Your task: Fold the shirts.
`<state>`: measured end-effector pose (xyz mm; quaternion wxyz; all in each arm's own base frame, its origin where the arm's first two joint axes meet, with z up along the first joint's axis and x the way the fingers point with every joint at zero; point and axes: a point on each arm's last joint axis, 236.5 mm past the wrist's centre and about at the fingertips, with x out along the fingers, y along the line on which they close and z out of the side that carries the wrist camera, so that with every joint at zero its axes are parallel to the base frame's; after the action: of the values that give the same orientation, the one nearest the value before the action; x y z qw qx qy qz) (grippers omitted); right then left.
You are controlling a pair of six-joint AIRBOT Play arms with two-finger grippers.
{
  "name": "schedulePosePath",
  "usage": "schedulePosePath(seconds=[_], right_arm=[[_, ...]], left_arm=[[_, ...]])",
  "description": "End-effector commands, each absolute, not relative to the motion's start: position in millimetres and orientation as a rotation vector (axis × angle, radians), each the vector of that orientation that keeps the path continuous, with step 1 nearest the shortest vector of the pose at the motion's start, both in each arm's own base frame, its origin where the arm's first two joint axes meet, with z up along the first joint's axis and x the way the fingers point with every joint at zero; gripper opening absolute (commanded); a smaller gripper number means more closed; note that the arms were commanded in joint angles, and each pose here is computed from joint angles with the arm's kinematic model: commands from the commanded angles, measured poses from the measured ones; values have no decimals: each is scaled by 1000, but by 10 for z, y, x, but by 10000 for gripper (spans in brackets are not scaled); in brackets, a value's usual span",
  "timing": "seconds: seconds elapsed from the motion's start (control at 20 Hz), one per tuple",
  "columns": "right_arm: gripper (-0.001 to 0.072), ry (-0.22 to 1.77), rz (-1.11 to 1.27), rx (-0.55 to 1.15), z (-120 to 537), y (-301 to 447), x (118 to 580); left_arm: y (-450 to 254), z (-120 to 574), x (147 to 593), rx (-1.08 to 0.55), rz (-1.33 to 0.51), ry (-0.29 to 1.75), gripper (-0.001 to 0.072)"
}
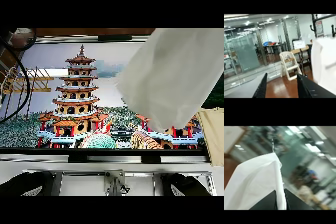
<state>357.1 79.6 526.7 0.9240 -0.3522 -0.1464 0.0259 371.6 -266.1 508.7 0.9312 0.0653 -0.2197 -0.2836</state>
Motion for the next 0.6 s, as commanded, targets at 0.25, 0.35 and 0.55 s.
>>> schedulePosePath(seconds=[0.25, 0.35, 0.55], right_arm=[[82, -403, -594, -762, 6124, -989, 2994], [82, -385, -700, -710, 6113, -1410, 2887], [82, -355, -848, -708, 6060, -2034, 2790]], left_arm=[[-2783, 4860, 3703, 170, -632, -356, 469], [-2761, 4867, 3712, 174, -626, -358, 469], [-2579, 4859, 3847, 186, -577, -351, 469]])
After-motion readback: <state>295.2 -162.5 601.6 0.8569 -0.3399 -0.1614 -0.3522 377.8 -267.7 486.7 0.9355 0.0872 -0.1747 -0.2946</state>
